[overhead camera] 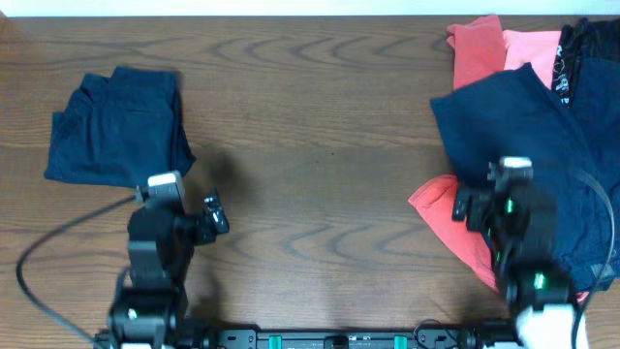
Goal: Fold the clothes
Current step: 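Reach the right gripper to the navy pants on the right pile and grasp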
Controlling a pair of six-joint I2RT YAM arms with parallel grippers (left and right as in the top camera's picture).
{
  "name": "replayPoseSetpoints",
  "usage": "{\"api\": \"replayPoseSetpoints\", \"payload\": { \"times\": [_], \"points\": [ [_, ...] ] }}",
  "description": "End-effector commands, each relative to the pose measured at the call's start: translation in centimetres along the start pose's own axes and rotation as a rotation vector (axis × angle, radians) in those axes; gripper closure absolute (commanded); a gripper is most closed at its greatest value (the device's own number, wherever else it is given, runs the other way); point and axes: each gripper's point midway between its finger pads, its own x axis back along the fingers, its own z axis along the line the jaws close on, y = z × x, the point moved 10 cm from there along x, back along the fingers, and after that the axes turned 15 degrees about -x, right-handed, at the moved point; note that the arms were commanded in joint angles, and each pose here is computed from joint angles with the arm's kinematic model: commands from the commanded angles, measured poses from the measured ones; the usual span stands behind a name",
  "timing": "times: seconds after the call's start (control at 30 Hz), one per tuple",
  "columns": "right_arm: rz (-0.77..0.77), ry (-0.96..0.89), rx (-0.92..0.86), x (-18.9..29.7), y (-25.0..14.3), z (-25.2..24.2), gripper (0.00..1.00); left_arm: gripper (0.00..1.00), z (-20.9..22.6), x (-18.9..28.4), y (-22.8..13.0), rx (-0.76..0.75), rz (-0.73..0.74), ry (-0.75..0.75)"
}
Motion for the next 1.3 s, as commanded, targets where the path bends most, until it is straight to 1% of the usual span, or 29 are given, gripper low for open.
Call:
{"api": "replayPoseSetpoints", "payload": {
  "times": [0.0,0.07,0.13,0.23,0.27,0.3,0.33,0.43,0.47,0.57,0.63,0.7,0.73,0.83,0.93,1.03,1.13,1.2,1.27],
  "points": [
    [0.142,-0.046,-0.014,-1.8,3.0,0.6,0.01,0.02,0.0,-0.1,2.4,-0.01,0.092,-0.019],
    [0.237,-0.074,-0.002,-3.3,4.2,1.0,0.01,0.02,0.0,-0.5,3.2,-0.014,0.18,-0.023],
    [0.295,-0.064,-0.009,-4.9,5.1,1.7,0.01,0.02,0.0,-1.1,3.7,-0.017,0.252,-0.025],
    [0.367,-0.042,-0.009,-7.4,4.9,2.2,0.02,0.02,0.0,-2.3,3.6,-0.019,0.308,-0.028],
    [0.389,-0.049,-0.007,-8.2,4.5,2.2,0.1,0.02,-0.1,-2.7,3.4,-0.02,0.327,-0.029],
    [0.408,-0.067,-0.002,-9.0,4.1,2.1,0.2,0.02,-0.1,-3.0,3.3,-0.02,0.34,-0.029],
    [0.425,-0.091,0.004,-9.7,3.6,1.9,0.25,0.02,-0.1,-3.3,3.2,-0.021,0.354,-0.03],
    [0.468,-0.149,0.021,-12.5,2.3,1.6,0.37,0.02,-0.2,-4.0,2.8,-0.023,0.389,-0.031],
    [0.478,-0.151,0.021,-13.1,2.0,1.5,0.38,0.02,-0.2,-4.1,2.8,-0.023,0.394,-0.032],
    [0.501,-0.159,0.024,-14.8,1.0,1.5,0.49,0.02,-0.2,-4.3,2.7,-0.023,0.397,-0.032],
    [0.506,-0.16,0.025,-15.6,0.6,1.5,0.54,0.02,-0.2,-4.4,2.8,-0.022,0.394,-0.031],
    [0.505,-0.162,0.025,-16.3,0.3,1.5,0.63,0.02,-0.2,-4.4,2.8,-0.022,0.392,-0.031],
    [0.505,-0.165,0.026,-16.5,0.2,1.4,0.71,0.02,-0.2,-4.4,2.8,-0.022,0.392,-0.031],
    [0.504,-0.166,0.026,-16.7,0.2,1.4,0.99,0.02,-0.2,-4.4,2.8,-0.022,0.392,-0.031],
    [0.478,-0.161,0.021,-16.2,1.1,1.6,0.99,0.02,-0.2,-4.4,2.8,-0.022,0.392,-0.031],
    [0.406,-0.155,0.015,-14.8,3.6,2.0,0.99,0.02,-0.2,-4.4,2.8,-0.023,0.392,-0.031],
    [0.311,-0.123,0.001,-12.1,7.4,2.7,0.99,0.02,-0.2,-4.4,2.8,-0.022,0.389,-0.031],
    [0.28,-0.066,-0.004,-10.3,9.0,3.6,0.99,0.02,-0.2,-4.4,2.9,-0.022,0.389,-0.031],
    [0.272,0.056,-0.005,-8.5,10.2,5.2,0.99,0.02,-0.2,-4.4,2.9,-0.022,0.388,-0.031]
  ]
}}
